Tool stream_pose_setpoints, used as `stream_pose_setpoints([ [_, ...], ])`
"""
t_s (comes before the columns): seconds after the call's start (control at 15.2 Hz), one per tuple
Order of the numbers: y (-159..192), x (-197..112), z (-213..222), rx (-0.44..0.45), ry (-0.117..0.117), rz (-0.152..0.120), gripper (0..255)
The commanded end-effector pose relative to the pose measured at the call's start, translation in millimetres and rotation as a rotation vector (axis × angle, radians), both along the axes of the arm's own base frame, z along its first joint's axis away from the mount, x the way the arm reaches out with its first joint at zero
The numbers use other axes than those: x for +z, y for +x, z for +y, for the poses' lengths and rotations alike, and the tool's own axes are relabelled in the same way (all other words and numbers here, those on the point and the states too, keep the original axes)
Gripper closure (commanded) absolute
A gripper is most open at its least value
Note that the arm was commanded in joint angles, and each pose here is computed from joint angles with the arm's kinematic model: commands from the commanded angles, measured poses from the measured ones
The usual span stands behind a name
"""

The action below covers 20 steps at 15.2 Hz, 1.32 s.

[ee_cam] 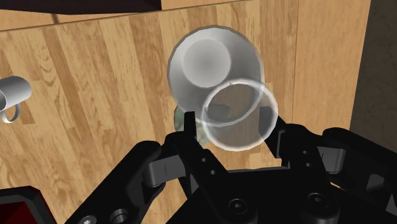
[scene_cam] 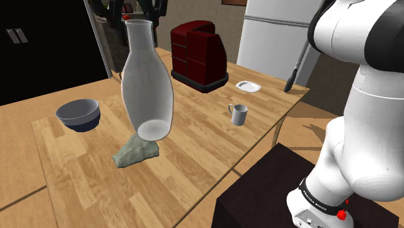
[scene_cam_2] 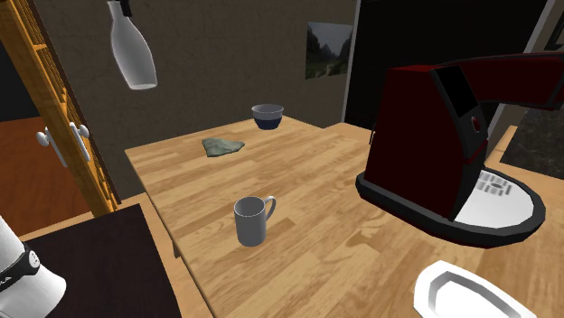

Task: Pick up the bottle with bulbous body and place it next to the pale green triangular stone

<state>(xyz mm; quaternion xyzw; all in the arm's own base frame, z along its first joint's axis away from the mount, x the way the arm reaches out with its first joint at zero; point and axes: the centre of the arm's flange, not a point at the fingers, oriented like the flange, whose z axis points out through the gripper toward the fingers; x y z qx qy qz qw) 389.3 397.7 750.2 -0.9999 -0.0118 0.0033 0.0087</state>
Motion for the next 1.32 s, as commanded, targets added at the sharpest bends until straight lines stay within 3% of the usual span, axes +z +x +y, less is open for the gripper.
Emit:
stream_pose_setpoints([
  [0.0,-1,-6,4,-0.002,0.001,-0.001,255],
  [1.25,-1,-106,4,-0.002,0.001,-0.001,255],
])
